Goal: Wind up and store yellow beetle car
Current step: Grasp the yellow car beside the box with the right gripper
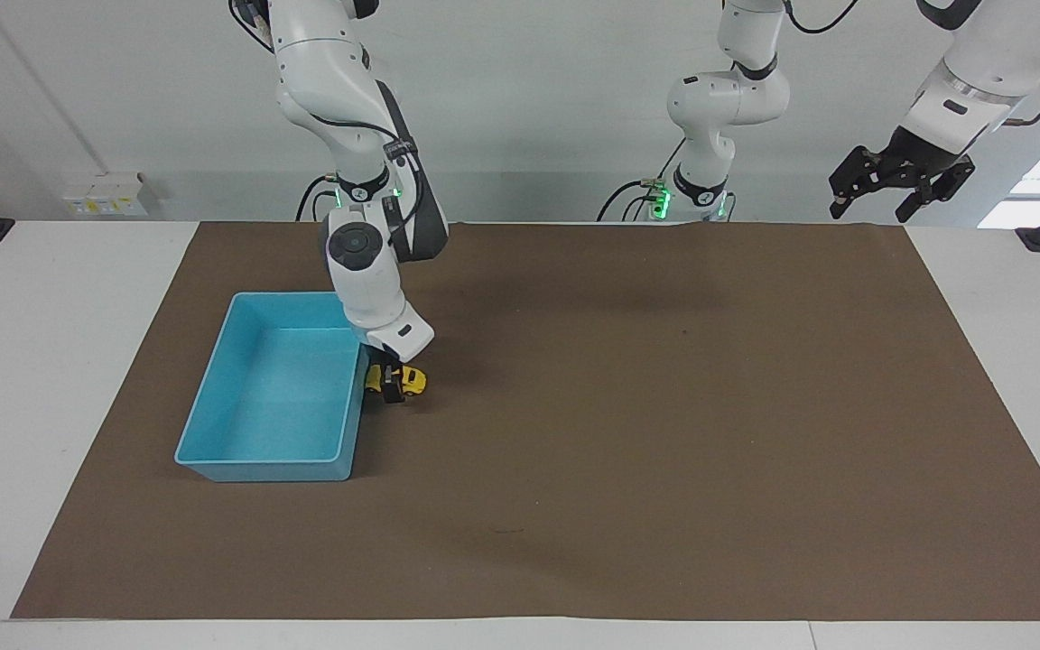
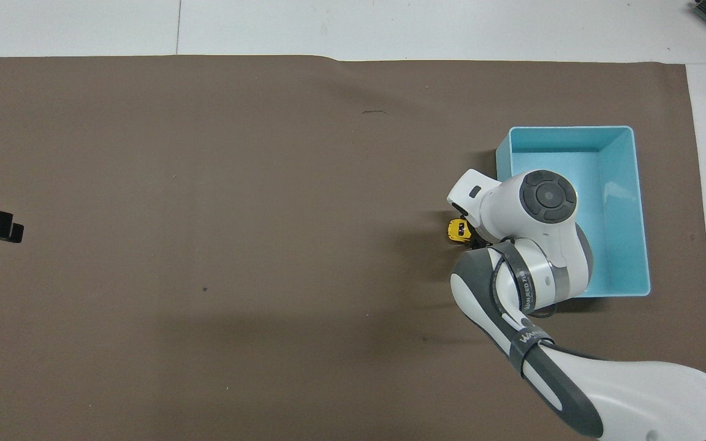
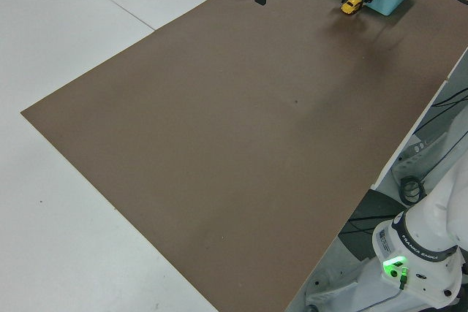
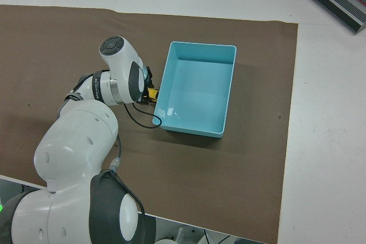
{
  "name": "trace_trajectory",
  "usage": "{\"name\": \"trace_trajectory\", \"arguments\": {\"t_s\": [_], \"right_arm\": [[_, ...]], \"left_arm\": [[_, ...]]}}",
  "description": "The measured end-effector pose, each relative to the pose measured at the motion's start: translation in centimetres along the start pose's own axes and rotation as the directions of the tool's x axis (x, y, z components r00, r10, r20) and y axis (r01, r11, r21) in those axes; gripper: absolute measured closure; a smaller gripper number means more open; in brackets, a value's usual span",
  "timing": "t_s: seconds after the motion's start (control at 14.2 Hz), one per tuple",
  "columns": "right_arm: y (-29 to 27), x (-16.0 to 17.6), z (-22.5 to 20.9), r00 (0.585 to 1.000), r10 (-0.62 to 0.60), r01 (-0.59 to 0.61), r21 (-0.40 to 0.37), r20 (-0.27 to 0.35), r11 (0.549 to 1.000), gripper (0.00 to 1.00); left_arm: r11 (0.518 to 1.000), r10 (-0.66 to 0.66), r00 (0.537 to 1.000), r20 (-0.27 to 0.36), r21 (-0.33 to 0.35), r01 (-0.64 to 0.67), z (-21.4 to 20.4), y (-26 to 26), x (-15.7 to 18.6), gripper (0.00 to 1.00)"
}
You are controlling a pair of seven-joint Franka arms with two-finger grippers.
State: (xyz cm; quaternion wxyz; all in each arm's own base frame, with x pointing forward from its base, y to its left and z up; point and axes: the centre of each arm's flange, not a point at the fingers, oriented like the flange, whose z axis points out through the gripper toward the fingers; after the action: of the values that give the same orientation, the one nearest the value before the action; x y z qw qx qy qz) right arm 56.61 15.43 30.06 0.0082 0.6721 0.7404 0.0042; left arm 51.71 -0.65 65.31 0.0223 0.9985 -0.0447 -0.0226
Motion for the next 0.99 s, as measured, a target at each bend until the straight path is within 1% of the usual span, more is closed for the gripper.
{"name": "trace_trajectory", "arguments": {"t_s": [0.07, 0.56, 0.99], "right_arm": [[0.0, 0.0, 0.0, 1.0, 0.0, 0.0, 0.0, 0.0, 1.0, 0.5], [0.1, 0.0, -0.1, 1.0, 0.001, -0.001, -0.001, 0.0, 1.0, 0.5], [0.9, 0.4, -1.3, 1.0, -0.003, 0.003, -0.019, -0.004, 1.0, 0.5]], "left_arm": [[1.0, 0.0, 1.0, 0.0, 0.0, 0.0, 0.0, 0.0, 0.0, 0.0], [1.0, 0.0, 1.0, 0.0, 0.0, 0.0, 0.0, 0.0, 0.0, 0.0], [1.0, 0.0, 1.0, 0.0, 0.0, 0.0, 0.0, 0.0, 0.0, 0.0]]}}
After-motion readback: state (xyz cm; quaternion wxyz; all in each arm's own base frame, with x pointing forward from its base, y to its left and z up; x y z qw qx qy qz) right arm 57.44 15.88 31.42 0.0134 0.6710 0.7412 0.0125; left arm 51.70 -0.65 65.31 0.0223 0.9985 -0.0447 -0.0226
